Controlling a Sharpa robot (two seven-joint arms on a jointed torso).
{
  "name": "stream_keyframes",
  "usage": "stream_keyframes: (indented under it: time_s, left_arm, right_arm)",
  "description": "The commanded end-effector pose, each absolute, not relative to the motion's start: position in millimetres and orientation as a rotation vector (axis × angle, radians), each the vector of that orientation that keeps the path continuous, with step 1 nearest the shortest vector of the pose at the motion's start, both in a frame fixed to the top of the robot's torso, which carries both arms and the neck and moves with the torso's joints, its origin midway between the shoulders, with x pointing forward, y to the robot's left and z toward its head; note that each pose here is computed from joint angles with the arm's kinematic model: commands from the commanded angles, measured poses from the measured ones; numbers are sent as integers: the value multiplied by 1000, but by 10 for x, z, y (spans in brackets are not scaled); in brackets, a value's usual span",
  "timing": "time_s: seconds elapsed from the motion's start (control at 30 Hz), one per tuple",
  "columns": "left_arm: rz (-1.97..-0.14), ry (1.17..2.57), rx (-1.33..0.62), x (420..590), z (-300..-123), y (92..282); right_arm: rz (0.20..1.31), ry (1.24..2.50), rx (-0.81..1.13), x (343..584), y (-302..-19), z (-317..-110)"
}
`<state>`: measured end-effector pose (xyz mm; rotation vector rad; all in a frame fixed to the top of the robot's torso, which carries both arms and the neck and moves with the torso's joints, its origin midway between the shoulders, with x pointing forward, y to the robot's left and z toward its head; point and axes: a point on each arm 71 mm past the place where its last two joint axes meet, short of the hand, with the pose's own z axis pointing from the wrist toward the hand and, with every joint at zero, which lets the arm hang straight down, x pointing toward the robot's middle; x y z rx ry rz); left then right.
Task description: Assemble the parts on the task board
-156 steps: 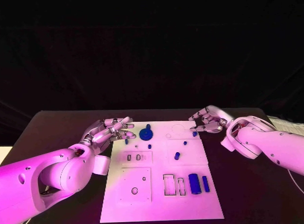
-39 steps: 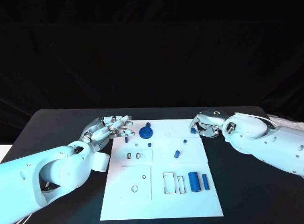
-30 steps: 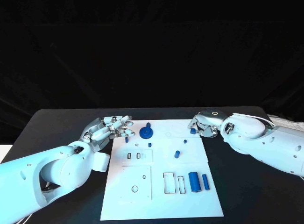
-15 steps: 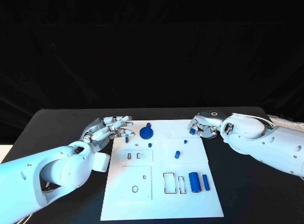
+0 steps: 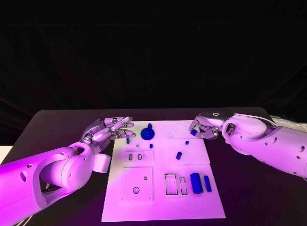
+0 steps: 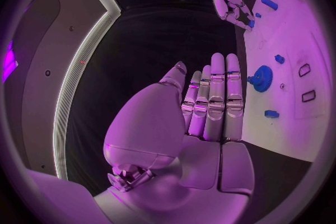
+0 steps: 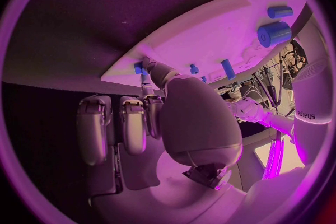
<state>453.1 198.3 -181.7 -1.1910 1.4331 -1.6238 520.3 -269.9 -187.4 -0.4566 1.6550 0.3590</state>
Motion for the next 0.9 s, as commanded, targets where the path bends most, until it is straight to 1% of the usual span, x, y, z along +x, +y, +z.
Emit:
stream_keyframes:
  time_s: [0.03,0.3,0.9]
  left_arm:
    - [-1624,1430,-1189,4530,-1809,1976]
    - [-1621,1431,-1191,4530,-1810,1978]
    - [-1604,1432,-1198,4529,-1815,1985]
  right_arm:
    - [333,1714,-465,5180,-2714,-1972]
    - [335,1719,-463,5181,-2709,-1975]
    - [312,1788,-448,5204,-2743,-2036]
